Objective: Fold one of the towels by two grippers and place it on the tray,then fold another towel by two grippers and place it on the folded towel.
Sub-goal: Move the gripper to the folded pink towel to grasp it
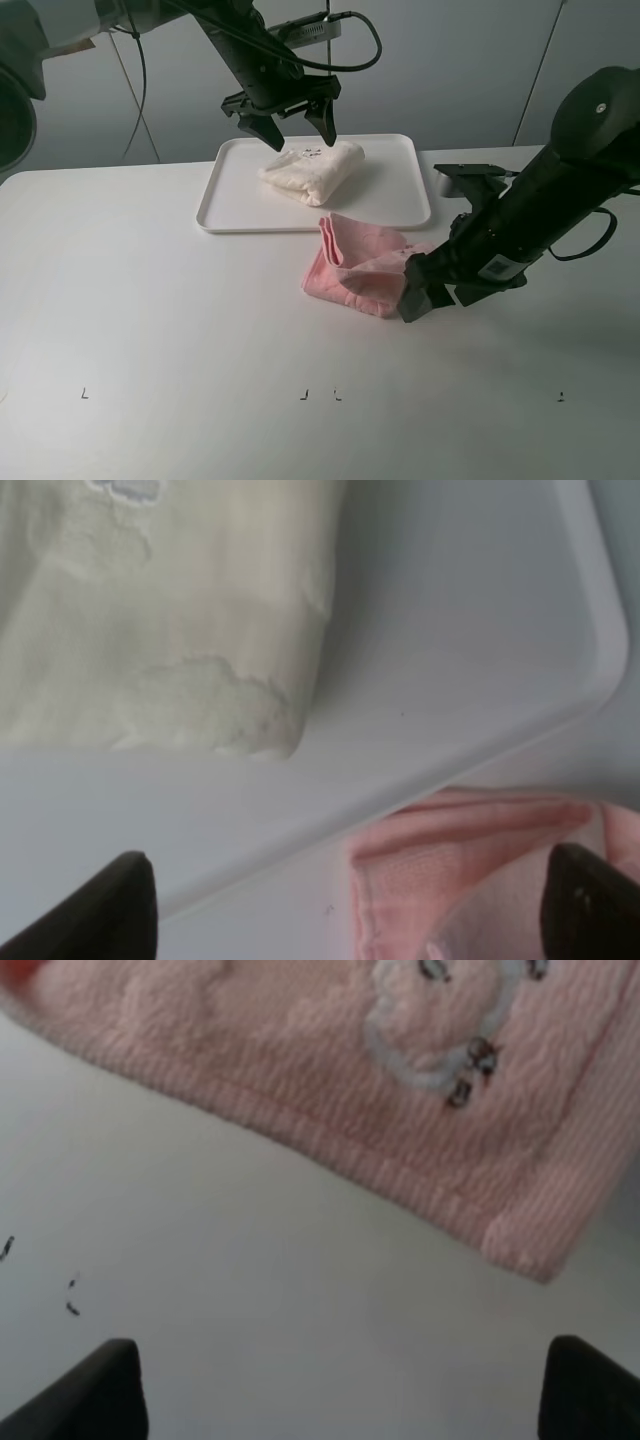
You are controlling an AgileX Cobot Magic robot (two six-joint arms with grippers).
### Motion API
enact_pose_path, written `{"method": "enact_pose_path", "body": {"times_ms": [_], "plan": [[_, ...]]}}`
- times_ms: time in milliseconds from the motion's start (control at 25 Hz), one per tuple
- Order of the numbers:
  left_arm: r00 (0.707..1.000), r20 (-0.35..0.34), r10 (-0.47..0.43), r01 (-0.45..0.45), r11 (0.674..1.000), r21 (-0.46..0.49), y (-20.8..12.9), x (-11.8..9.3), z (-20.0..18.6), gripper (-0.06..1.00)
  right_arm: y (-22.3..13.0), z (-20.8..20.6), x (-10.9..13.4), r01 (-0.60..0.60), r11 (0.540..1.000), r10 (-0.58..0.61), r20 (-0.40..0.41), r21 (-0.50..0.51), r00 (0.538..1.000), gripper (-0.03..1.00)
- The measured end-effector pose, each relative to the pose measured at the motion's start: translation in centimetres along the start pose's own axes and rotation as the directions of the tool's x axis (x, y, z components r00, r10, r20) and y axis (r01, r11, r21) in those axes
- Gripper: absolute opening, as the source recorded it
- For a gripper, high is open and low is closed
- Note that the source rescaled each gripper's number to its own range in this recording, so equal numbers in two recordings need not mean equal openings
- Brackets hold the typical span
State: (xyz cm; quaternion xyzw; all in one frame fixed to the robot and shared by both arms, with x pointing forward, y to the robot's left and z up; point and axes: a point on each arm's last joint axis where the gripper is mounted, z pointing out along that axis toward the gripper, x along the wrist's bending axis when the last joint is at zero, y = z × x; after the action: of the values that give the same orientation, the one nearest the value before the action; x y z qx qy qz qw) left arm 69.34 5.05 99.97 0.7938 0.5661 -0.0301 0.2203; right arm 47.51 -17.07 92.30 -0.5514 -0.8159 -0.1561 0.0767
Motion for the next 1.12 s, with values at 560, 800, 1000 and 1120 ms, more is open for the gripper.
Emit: {"method": "enact_pose_path", "body": {"times_ms": [560, 800, 1000, 1120], "plan": [[1.000, 0.015, -0.003, 0.003, 1.000, 0.001, 0.0, -0.1, 0.0, 0.99, 2.5, 2.5, -1.7, -0.036, 0.983, 0.053, 0.091, -0.179, 0.994, 0.82], [1.000, 0.017, 0.006, -0.006, 1.000, 0.001, 0.0, -0.2, 0.0, 0.99, 5.5, 1.0, -0.6, -0.081, 0.949, 0.088, 0.010, -0.305, 0.996, 0.77], [1.000, 0.017, 0.005, -0.005, 1.000, 0.001, 0.0, -0.2, 0.0, 0.99, 6.4, 2.5, -0.4, -0.168, 0.939, 0.147, -0.093, -0.299, 0.985, 0.77], [1.000, 0.017, 0.008, -0.008, 1.000, 0.001, 0.0, -0.2, 0.0, 0.99, 6.3, 4.4, -0.5, -0.222, 0.941, 0.188, -0.149, -0.257, 0.971, 0.77]]}}
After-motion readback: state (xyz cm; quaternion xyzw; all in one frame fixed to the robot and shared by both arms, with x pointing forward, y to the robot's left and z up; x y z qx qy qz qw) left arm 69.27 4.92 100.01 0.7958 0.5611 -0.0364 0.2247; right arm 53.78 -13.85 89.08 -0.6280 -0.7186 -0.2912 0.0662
